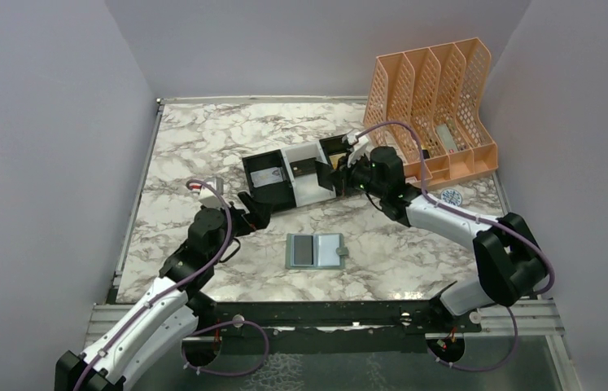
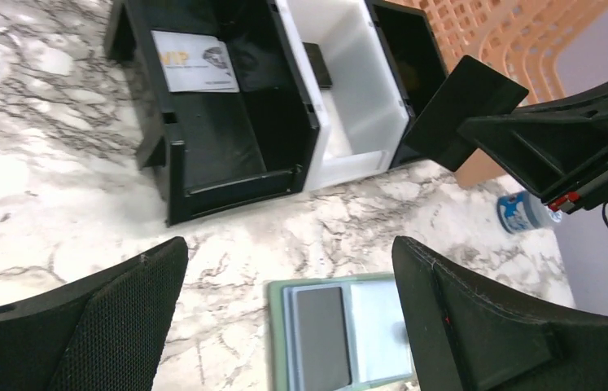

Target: Take the credit cards out of the card holder

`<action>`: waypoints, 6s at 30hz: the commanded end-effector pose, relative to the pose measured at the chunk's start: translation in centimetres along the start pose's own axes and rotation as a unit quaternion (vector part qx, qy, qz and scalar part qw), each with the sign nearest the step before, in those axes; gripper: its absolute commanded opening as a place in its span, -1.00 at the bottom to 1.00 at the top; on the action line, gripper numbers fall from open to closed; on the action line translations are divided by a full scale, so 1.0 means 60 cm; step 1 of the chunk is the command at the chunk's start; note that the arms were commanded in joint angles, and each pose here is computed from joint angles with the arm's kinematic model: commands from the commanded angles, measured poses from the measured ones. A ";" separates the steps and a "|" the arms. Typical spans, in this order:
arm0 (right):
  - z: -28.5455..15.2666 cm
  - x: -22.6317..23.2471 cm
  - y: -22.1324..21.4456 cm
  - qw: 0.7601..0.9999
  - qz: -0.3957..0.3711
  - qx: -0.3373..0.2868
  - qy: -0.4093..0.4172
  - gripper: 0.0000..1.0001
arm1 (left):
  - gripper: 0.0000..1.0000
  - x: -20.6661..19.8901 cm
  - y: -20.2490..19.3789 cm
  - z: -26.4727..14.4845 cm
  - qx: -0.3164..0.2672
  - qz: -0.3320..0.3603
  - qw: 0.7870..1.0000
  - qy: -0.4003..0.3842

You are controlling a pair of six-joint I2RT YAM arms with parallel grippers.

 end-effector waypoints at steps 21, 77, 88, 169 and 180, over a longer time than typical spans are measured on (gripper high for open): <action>0.162 -0.061 -0.008 0.912 -0.388 0.065 -0.115 -0.97 | 0.98 0.058 0.018 -0.014 -0.065 0.047 0.986 0.146; 0.231 -0.043 -0.014 0.905 -0.417 0.079 -0.041 0.06 | 0.98 0.031 0.005 0.019 0.002 0.074 0.993 0.095; 0.135 -0.029 0.073 0.947 -0.280 -0.033 -0.152 0.15 | 0.98 -0.011 0.011 0.034 0.071 0.086 0.991 0.071; -0.060 0.177 -0.122 0.898 0.372 0.216 0.092 -0.13 | 0.43 -0.025 -0.074 0.056 0.403 0.132 0.904 -0.058; -0.035 0.172 -0.150 0.901 0.350 0.239 0.095 -0.24 | 0.31 -0.008 -0.099 0.069 0.445 0.110 0.888 -0.040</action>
Point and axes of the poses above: each gripper's point midway between its finger pads, its own z axis out along the fingers, its own x axis along the line the jaws close on, y = z × x, the point moved 9 cm from there along -z, back along the fingers, and after that the axes turned 12 degrees about -z, right-handed, at the moved point
